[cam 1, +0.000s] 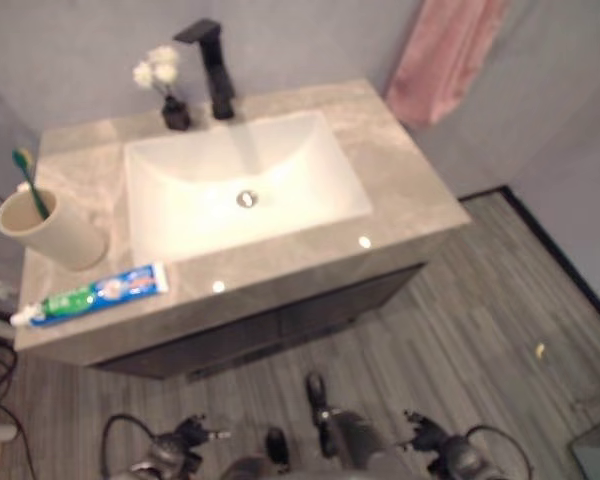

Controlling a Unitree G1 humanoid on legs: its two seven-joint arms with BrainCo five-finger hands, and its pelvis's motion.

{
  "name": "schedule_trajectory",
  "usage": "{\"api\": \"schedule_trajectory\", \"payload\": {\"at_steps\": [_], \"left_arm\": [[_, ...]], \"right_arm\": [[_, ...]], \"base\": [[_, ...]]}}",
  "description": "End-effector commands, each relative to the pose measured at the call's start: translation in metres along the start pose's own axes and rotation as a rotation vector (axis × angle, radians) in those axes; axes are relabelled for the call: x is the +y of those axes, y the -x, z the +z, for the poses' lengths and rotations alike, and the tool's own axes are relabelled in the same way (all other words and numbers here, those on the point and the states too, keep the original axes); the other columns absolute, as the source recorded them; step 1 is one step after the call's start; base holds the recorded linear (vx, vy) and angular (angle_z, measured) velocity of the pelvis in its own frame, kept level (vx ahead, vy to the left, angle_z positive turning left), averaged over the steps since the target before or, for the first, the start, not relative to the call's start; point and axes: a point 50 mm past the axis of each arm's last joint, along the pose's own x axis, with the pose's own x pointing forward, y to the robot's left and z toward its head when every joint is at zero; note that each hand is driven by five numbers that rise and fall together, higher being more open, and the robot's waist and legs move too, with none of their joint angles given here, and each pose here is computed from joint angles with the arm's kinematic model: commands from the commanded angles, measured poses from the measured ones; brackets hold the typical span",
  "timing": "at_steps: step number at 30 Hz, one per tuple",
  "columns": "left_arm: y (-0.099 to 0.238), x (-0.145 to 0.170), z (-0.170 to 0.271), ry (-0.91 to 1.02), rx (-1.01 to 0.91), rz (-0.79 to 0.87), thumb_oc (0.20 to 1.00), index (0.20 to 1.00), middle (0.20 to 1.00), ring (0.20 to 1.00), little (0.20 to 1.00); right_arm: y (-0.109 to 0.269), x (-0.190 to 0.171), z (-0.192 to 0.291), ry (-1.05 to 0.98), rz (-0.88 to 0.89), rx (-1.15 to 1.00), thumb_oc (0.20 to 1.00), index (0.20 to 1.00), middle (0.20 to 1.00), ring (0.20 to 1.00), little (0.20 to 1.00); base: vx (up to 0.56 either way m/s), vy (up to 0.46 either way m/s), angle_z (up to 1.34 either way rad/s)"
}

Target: Put brush and paste in cup on sink, flatten towel.

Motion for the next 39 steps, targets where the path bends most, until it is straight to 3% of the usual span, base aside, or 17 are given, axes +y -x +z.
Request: {"api": "schedule_trajectory", "payload": {"at_steps": [1, 15, 27, 32, 39], "left_arm": [[0.001, 0.003, 0.0, 0.026, -0.018, 0.022, 1.0, 1.0, 1.0, 1.0, 1.0], [0.001, -0.008, -0.007, -0.018, 0.011, -0.019, 1.0, 1.0, 1.0, 1.0, 1.0], [0.001, 0.002, -0.005, -0.027, 0.011, -0.007, 1.0, 1.0, 1.0, 1.0, 1.0], [0.001, 0.001, -0.006, -0.026, 0.017, -0.006, 1.0, 1.0, 1.0, 1.0, 1.0], [0.0, 0.011, 0.006, -0.008, -0.02, 0.027, 1.0, 1.0, 1.0, 1.0, 1.0]], "right_arm": [[0.003, -0.015, -0.012, -0.011, -0.04, 0.053, 1.0, 1.0, 1.0, 1.0, 1.0], [0.001, -0.015, -0.002, -0.015, -0.029, 0.024, 1.0, 1.0, 1.0, 1.0, 1.0], [0.004, 0.001, -0.021, -0.011, 0.058, 0.094, 1.0, 1.0, 1.0, 1.0, 1.0], [0.003, -0.004, -0.016, 0.082, 0.056, 0.08, 1.0, 1.0, 1.0, 1.0, 1.0], [0.007, -0.013, -0.028, 0.021, 0.015, 0.118, 1.0, 1.0, 1.0, 1.0, 1.0]], "base": [[0.17, -0.109, -0.46], [0.14, -0.078, 0.06], [0.06, -0.083, 0.17], [0.03, -0.131, 0.23], [-0.07, -0.026, 0.44]]}}
